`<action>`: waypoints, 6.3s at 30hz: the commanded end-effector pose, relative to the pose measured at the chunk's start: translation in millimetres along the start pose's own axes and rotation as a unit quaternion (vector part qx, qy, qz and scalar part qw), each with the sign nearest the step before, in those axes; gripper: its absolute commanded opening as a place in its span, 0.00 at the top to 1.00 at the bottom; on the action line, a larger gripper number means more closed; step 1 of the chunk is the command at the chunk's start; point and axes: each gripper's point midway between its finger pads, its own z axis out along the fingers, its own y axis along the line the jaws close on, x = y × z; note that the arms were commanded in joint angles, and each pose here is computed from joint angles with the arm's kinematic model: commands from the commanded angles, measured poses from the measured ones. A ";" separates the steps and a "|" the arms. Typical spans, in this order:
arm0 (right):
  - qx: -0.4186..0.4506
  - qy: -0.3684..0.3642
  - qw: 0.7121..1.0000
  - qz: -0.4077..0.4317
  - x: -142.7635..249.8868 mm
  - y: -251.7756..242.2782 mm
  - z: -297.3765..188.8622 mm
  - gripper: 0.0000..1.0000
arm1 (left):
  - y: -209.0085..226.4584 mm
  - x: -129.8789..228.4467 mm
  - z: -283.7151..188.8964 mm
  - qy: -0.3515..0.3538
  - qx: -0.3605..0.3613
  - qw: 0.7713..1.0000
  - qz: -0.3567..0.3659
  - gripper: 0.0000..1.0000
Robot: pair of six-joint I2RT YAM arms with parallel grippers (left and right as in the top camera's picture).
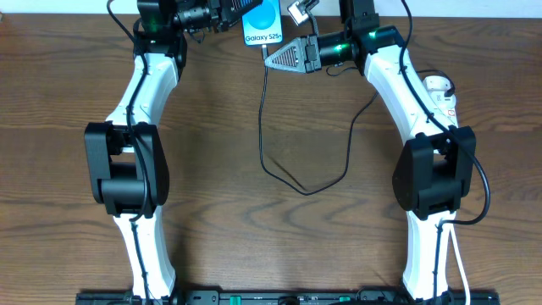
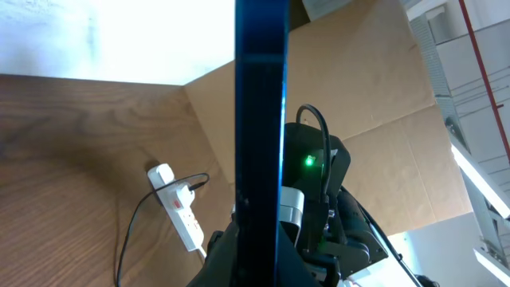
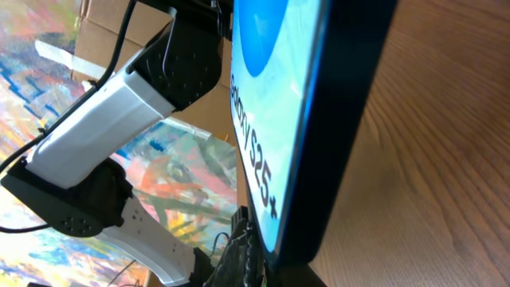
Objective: Plug charger to phone and switch on socket
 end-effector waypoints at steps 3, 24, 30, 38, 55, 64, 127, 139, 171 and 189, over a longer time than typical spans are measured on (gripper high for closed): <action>0.013 -0.009 1.000 -0.006 -7.7 7.8 -5.1 0.99 | -19.9 -0.9 -0.6 0.010 0.010 1.000 0.020 0.93; 0.011 -0.017 0.999 -0.025 -15.7 9.8 -5.8 0.99 | -21.2 3.5 -0.8 0.022 0.014 0.999 0.021 0.92; 0.011 -0.018 1.000 -0.023 -16.9 10.3 -5.9 0.99 | -21.6 5.9 -0.9 0.029 0.016 0.999 0.021 0.92; 0.010 -0.019 0.999 -0.024 -18.2 10.7 -5.9 0.99 | -22.4 7.7 -1.1 0.034 0.018 0.999 0.023 0.93; 0.015 -0.027 0.998 -0.054 -26.8 12.2 -2.6 0.99 | -22.3 7.7 -1.1 0.035 0.018 0.999 0.020 0.93; 0.021 -0.030 0.998 -0.059 -28.9 10.6 -2.8 0.99 | -22.3 7.7 -1.1 0.035 0.018 0.999 0.020 0.93; 0.064 -0.061 0.995 -0.040 -45.2 -0.8 -2.5 0.99 | -16.0 28.7 -3.4 0.089 0.020 0.994 -0.053 0.93; 0.064 -0.061 0.995 -0.038 -44.5 -1.0 -2.5 0.95 | -15.5 27.4 -3.2 0.085 0.019 0.995 -0.051 0.93; 0.047 -0.053 0.997 -0.036 -41.9 4.6 -3.4 0.85 | -17.2 38.7 -6.1 0.117 0.027 0.990 -0.068 0.93; 0.043 -0.056 0.997 -0.024 -43.0 4.4 -11.2 0.23 | -16.5 37.1 -5.7 0.112 0.026 0.991 -0.062 0.93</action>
